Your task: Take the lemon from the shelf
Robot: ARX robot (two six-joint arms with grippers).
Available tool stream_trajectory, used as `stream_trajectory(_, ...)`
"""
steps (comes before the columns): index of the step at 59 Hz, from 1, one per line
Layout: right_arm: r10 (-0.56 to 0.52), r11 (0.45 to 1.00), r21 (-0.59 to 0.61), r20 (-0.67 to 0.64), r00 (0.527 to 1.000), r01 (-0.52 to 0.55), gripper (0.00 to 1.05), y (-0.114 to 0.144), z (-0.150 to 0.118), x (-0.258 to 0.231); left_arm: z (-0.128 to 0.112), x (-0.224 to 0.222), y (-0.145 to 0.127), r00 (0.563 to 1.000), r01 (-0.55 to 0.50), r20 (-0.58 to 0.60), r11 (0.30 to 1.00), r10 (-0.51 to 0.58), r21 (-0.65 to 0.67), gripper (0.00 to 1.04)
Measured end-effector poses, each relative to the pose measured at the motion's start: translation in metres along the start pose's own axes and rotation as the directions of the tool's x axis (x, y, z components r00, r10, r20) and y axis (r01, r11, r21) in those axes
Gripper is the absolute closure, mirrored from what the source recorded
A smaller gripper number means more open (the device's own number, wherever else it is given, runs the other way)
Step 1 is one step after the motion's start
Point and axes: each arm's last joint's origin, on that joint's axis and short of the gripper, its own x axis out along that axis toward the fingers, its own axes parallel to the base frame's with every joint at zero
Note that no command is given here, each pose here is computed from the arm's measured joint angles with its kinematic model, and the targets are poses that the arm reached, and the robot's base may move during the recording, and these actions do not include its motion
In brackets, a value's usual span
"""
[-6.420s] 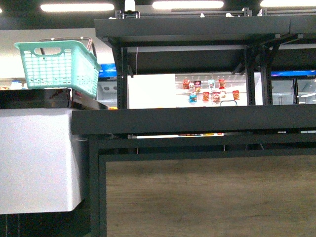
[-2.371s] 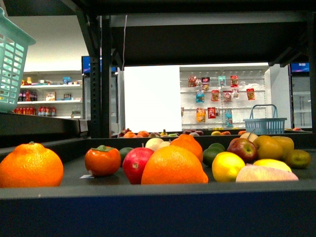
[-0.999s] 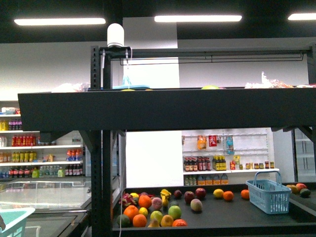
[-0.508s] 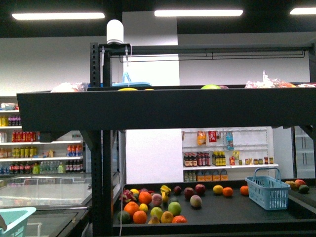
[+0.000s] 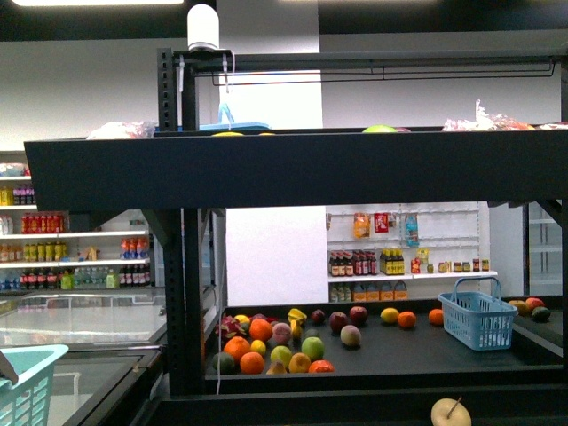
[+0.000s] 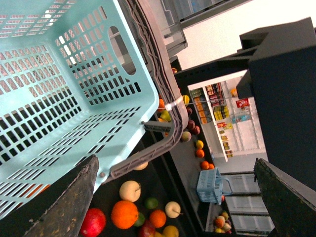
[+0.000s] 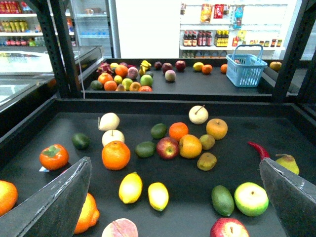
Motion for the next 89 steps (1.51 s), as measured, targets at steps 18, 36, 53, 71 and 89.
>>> stream_trajectory(18, 0.000, 1.000, 0.000, 0.000, 1.000, 0.000, 0.02, 0.000, 0.000, 0.000, 0.019, 0.081, 0.016, 0.999, 0.022, -0.022, 0.972, -0.027, -0.235, 0.08)
stream_trajectory(36, 0.000, 1.000, 0.000, 0.000, 1.000, 0.000, 0.02, 0.000, 0.000, 0.000, 0.018, 0.137, 0.014, 0.999, 0.044, -0.003, 0.962, -0.046, -0.268, 0.08)
stream_trajectory(53, 0.000, 1.000, 0.000, 0.000, 1.000, 0.000, 0.02, 0.000, 0.000, 0.000, 0.017, 0.175, 0.007, 0.999, 0.046, 0.000, 0.966, -0.048, -0.255, 0.08)
stream_trajectory(71, 0.000, 1.000, 0.000, 0.000, 1.000, 0.000, 0.02, 0.000, 0.000, 0.000, 0.019, 0.186, -0.002, 1.000, 0.016, -0.003, 0.979, -0.017, -0.205, 0.45)
stream_trajectory(89, 0.000, 1.000, 0.000, 0.000, 1.000, 0.000, 0.02, 0.000, 0.000, 0.000, 0.019, 0.193, 0.004, 1.000, -0.027, -0.015, 0.980, 0.025, -0.197, 0.90)
